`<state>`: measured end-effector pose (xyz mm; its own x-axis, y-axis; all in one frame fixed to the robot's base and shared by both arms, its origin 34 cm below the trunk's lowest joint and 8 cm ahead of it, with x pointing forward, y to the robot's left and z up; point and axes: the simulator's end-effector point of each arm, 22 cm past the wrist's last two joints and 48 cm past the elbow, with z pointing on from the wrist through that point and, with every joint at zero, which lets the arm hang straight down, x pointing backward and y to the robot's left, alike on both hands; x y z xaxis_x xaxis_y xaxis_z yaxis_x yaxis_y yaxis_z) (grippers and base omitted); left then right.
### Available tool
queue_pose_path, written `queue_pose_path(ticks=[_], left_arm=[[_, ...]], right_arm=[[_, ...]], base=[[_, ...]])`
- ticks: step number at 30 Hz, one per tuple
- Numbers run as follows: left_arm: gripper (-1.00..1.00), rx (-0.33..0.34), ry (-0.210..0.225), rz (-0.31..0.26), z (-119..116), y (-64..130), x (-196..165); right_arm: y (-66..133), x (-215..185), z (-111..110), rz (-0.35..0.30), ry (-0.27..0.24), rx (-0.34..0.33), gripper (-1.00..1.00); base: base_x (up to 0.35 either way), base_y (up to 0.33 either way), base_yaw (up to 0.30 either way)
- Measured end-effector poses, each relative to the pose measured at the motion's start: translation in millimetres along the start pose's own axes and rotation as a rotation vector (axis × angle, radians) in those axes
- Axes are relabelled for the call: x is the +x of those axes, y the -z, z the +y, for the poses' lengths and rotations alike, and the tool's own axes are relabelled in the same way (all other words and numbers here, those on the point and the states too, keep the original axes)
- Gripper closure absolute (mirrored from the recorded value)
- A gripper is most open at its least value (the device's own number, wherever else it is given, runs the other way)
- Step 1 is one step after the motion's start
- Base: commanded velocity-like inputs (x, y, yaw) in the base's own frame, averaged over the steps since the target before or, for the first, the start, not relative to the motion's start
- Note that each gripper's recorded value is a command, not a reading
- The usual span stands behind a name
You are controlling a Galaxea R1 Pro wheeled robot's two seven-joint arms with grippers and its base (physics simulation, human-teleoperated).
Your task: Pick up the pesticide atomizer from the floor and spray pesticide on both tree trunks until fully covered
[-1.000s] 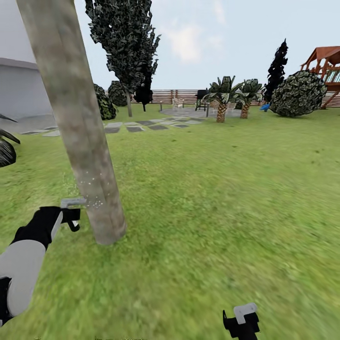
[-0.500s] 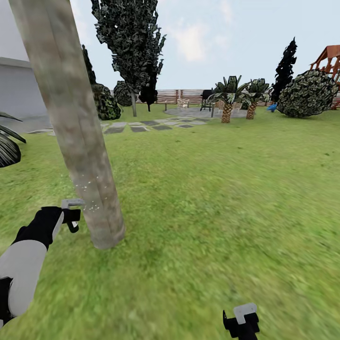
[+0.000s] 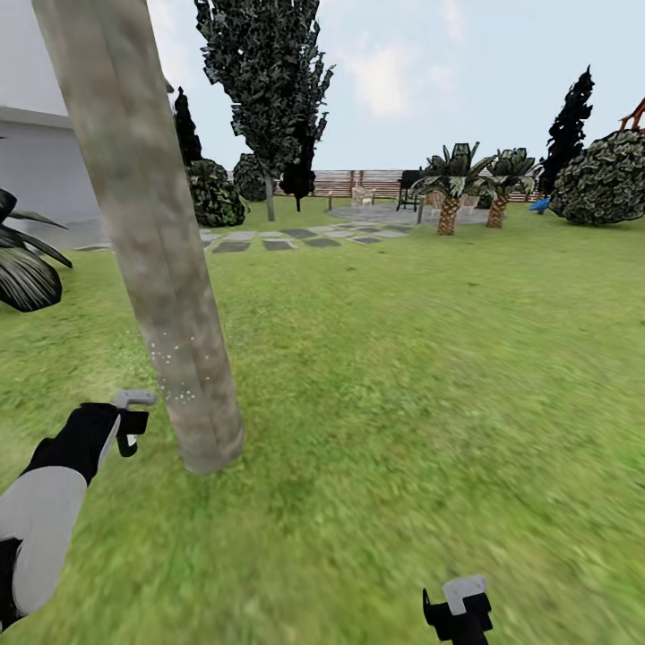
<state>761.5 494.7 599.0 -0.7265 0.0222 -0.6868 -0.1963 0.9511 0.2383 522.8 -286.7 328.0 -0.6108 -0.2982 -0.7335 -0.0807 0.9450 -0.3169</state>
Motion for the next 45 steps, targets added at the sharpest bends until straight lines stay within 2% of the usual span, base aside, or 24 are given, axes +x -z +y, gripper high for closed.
queue_pose_path(ticks=[9, 24, 35, 45], left_arm=[[1.00, 0.002, 0.000, 0.000, -1.0, 0.0, 0.0], [1.00, -0.001, -0.002, -0.001, 0.3, 0.0, -0.4], [1.00, -0.006, -0.005, 0.000, 1.3, 0.2, -0.7], [1.00, -0.013, 0.000, -0.003, 3.5, 0.6, -1.5]], right_arm=[[0.0, -0.1, -0.1, 0.000, 0.000, 0.000, -1.00], [-0.1, 0.2, 0.0, 0.001, 0.000, 0.000, -1.00], [-0.1, 0.0, 0.2, 0.000, 0.001, -0.001, -1.00], [0.3, 0.3, 0.3, 0.000, 0.002, -0.001, -1.00]], base=[[0.168, -0.229, 0.000], [0.005, -0.272, 0.003], [0.004, -0.273, 0.234], [0.205, -0.208, 0.012]])
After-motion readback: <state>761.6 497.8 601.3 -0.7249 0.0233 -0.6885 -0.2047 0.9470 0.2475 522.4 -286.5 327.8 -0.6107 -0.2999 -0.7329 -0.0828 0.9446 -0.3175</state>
